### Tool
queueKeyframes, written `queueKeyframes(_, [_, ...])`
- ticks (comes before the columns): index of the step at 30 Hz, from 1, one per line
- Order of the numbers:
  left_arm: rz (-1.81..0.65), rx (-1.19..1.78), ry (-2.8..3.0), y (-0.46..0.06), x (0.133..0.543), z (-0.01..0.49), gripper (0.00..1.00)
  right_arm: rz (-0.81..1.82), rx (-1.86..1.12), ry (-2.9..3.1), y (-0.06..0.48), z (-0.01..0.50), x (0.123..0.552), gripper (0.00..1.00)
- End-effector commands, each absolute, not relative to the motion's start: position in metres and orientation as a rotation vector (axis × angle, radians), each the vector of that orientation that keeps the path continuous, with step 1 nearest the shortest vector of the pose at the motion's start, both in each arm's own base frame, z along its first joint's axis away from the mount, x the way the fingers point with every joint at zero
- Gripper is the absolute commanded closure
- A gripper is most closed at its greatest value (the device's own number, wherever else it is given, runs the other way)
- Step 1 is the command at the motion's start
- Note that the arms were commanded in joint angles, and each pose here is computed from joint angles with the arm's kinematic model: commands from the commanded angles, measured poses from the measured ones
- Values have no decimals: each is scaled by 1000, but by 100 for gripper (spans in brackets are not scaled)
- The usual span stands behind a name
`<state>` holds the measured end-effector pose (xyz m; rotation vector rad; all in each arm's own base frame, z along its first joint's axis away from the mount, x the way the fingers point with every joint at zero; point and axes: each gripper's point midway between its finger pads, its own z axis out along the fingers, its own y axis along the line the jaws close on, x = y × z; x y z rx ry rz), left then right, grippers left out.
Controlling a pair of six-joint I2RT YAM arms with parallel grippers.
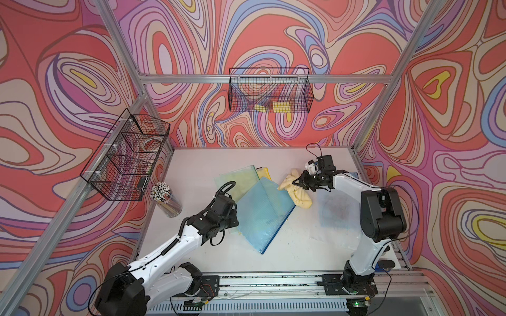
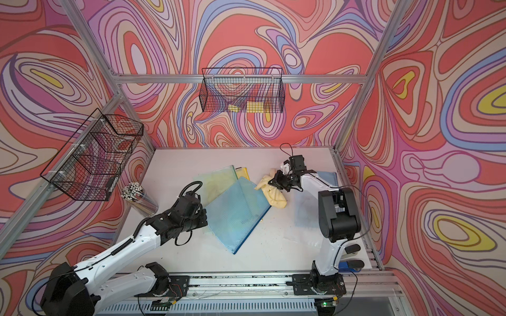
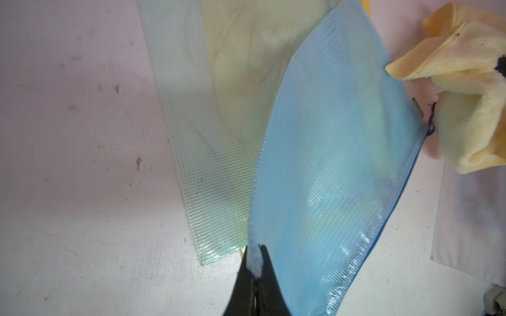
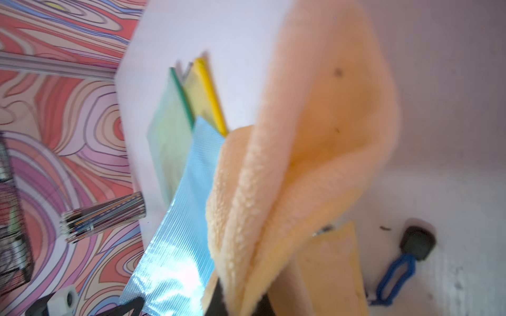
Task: Wipe the document bag
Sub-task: Place the document bag.
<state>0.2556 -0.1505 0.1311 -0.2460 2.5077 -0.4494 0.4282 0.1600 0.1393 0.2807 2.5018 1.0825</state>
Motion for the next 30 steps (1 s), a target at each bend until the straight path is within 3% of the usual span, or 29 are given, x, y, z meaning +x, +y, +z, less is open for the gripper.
queueKeyframes(1, [-384,-142,2501,-150,263,173,100,1046,223,2371,154,209,412,100])
queueKeyframes(5, [-465,-53,2448,-173,282,222,100,897,227,2291,131,256,384,100])
queueKeyframes(11, [-773,67,2361,-233,306,283,100,644,307,2195,88,305,337,100])
queueKeyframes(25, [-1426,430,2003,-432,346,388,100,362,434,2105,35,335,290,100])
queueKeyframes(30, [-1604,551,1875,-502,364,402,100,270,522,2024,11,346,264,100])
